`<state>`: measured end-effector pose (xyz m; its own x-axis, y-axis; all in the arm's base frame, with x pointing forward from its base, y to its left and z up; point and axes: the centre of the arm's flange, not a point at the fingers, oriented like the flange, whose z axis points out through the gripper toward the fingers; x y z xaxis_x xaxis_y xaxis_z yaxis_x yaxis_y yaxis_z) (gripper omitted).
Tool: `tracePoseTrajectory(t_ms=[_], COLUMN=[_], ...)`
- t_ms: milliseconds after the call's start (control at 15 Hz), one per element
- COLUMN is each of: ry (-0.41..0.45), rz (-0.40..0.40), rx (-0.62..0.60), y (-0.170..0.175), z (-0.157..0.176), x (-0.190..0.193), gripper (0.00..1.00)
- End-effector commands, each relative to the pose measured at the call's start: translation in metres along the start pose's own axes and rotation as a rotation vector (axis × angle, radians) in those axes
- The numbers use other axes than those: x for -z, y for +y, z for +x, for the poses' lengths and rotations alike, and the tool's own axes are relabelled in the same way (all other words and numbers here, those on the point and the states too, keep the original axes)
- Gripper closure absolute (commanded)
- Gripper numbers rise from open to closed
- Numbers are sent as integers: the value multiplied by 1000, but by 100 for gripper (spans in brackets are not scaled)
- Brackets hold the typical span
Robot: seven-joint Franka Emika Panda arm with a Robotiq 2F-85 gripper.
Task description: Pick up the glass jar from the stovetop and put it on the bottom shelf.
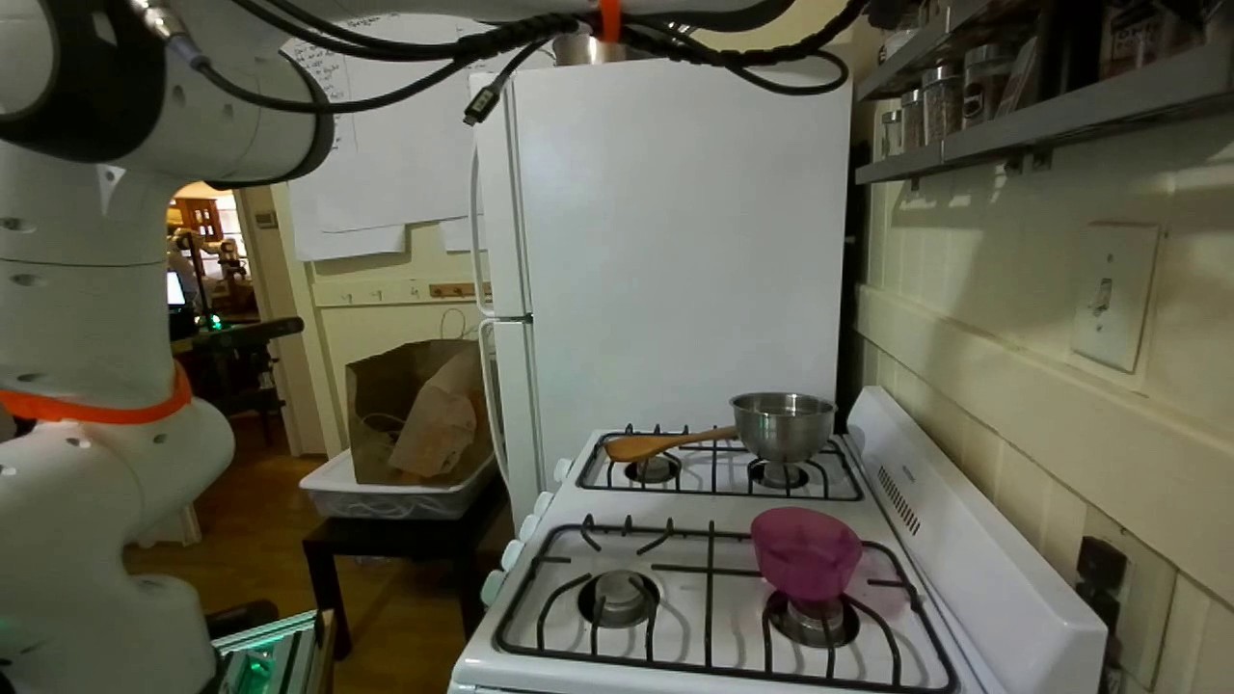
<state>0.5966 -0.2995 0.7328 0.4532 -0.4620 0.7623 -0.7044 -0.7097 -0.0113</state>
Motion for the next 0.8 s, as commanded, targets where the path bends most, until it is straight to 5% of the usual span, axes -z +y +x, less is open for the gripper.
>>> tracePoseTrajectory(t_ms=[0, 733], ry=[-40, -148], rz=[38, 61], rx=[19, 46], y=[-2, 12], z=[2, -10], x=[16, 48], gripper=[0, 0])
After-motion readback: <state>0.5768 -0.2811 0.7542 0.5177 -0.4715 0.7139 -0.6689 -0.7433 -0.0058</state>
